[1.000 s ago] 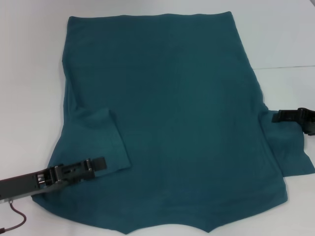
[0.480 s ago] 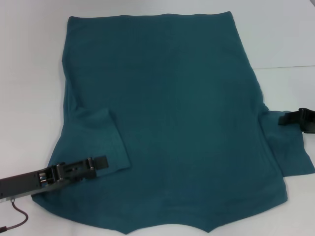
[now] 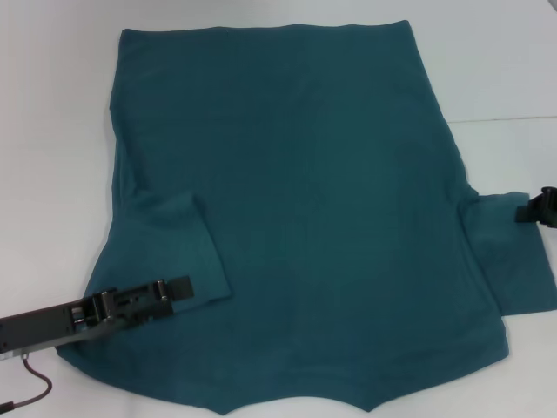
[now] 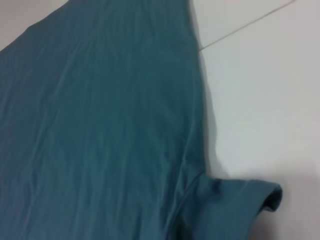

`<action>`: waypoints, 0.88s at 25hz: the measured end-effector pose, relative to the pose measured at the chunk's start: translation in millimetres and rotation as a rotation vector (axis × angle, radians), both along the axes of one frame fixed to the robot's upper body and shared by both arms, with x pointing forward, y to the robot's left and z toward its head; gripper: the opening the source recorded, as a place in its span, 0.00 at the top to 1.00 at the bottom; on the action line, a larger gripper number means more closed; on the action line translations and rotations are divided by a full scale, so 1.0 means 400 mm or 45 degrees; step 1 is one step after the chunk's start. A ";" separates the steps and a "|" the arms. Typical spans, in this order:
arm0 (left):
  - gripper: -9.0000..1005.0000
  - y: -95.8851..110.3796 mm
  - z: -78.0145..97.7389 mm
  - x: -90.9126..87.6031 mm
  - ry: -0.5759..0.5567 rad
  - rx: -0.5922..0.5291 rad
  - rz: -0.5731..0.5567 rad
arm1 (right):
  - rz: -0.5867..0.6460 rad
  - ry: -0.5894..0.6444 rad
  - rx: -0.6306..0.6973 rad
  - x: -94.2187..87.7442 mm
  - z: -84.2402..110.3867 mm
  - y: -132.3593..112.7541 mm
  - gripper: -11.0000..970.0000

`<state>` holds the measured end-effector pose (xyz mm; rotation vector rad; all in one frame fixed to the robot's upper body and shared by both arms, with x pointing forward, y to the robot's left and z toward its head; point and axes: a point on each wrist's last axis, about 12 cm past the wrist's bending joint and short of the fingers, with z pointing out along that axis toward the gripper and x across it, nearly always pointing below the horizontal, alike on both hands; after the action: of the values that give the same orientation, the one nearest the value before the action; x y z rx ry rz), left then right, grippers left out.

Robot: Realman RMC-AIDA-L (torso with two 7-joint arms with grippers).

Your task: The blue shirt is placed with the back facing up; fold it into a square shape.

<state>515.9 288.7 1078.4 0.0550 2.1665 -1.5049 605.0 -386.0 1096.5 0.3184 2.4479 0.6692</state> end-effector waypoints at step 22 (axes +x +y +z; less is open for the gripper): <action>0.10 0.006 -0.004 -0.002 0.004 0.008 0.018 | 0.011 -0.020 -0.175 0.035 0.114 -0.064 0.96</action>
<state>515.2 291.2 1076.9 0.0394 2.1697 -1.4919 619.2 -411.5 1142.1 0.2471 2.4669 0.5016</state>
